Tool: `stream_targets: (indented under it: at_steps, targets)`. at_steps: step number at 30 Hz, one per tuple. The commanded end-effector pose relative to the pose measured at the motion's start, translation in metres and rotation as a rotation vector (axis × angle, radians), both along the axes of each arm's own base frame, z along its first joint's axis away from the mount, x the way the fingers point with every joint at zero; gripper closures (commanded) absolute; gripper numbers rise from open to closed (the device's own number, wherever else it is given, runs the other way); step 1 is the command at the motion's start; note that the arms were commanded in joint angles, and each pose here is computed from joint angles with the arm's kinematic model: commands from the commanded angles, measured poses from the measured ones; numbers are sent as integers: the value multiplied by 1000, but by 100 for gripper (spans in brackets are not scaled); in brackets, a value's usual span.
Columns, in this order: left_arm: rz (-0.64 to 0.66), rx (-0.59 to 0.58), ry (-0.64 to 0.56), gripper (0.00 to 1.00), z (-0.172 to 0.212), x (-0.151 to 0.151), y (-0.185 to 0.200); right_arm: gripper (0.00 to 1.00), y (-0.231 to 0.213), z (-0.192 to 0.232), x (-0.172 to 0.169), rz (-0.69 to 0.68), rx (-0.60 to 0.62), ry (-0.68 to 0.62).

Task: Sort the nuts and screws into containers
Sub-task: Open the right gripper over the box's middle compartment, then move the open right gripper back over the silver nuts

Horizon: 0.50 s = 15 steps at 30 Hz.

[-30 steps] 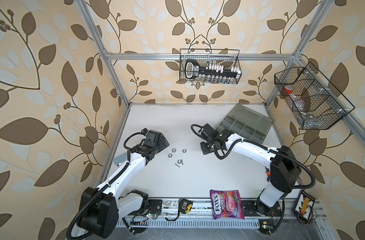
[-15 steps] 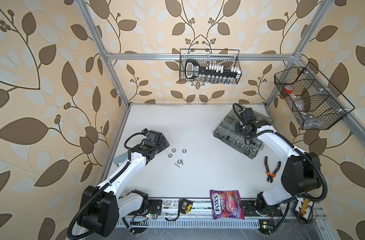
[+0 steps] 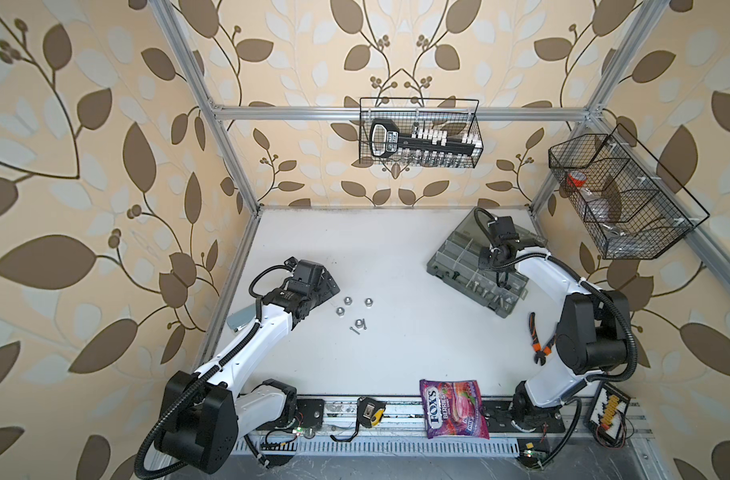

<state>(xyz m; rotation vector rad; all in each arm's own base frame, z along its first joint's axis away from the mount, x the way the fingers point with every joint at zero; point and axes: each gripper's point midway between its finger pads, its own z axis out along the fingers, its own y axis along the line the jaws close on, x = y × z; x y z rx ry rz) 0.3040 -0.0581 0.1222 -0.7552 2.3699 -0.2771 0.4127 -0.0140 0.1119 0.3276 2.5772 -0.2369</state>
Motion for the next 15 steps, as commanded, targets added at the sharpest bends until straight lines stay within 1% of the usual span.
stream_targets:
  at_steps: [1, 10, 11, 15]
  targets:
    - [-8, 9, -28, 1, 13, 7, 1, 100, -7, -18, -4, -9, -16, 42]
    - [-7, 13, -24, 1, 12, 7, 1, 100, -12, -38, -3, -22, -11, 82]
    - [-8, 12, -25, 1, 12, 8, 1, 98, -12, -40, -4, -22, -11, 87]
    - [-6, 14, -25, 1, 12, 7, 1, 82, -12, -41, -5, -22, -9, 92]
